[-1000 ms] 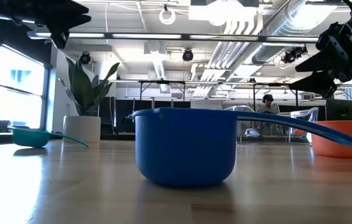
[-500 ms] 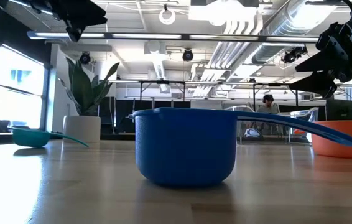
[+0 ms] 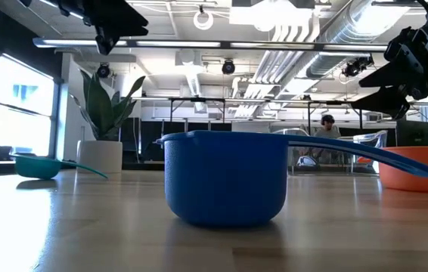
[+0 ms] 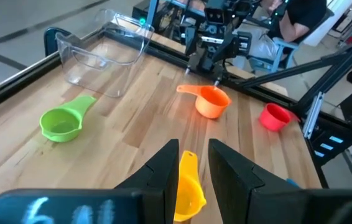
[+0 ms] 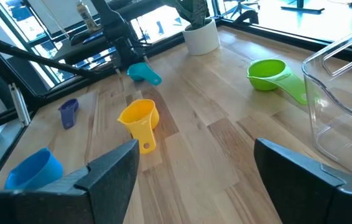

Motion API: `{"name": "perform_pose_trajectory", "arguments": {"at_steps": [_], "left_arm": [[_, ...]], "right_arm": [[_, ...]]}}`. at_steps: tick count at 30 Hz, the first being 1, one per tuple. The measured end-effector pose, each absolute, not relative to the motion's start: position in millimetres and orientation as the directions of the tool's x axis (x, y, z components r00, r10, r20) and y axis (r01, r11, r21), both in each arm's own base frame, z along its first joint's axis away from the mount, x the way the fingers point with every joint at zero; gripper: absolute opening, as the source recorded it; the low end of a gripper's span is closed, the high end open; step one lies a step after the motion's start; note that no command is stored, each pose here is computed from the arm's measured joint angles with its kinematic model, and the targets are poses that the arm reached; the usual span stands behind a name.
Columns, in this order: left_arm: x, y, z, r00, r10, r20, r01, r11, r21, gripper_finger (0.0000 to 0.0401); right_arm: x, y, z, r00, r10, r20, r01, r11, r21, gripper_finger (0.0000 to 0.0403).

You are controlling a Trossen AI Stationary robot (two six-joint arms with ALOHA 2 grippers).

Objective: Nest measuring cups in basket
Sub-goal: Adjust the yellow measuring cup

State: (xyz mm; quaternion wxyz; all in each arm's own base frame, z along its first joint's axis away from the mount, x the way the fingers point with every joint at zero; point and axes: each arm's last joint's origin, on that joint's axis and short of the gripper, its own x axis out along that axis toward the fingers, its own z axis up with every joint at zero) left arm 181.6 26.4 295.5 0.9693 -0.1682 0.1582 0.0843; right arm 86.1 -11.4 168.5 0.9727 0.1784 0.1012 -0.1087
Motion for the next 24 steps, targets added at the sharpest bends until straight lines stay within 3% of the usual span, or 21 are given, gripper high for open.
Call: {"name": "perform_pose_trajectory", "arguments": {"at_steps": [17, 24], "left_arm": [[206, 30, 273, 0.888, 0.104, -0.448, -0.249, 0.927, -0.279, 0.0077], [219, 32, 263, 0.876, 0.086, -0.475, -0.276, 0.897, -0.346, 0.0106]], "right_arm": [[86, -11, 169, 0.956, -0.176, -0.235, 0.248, 0.913, 0.325, 0.0309], [86, -11, 168, 0.956, -0.176, -0.236, 0.247, 0.914, 0.322, 0.0309]]}}
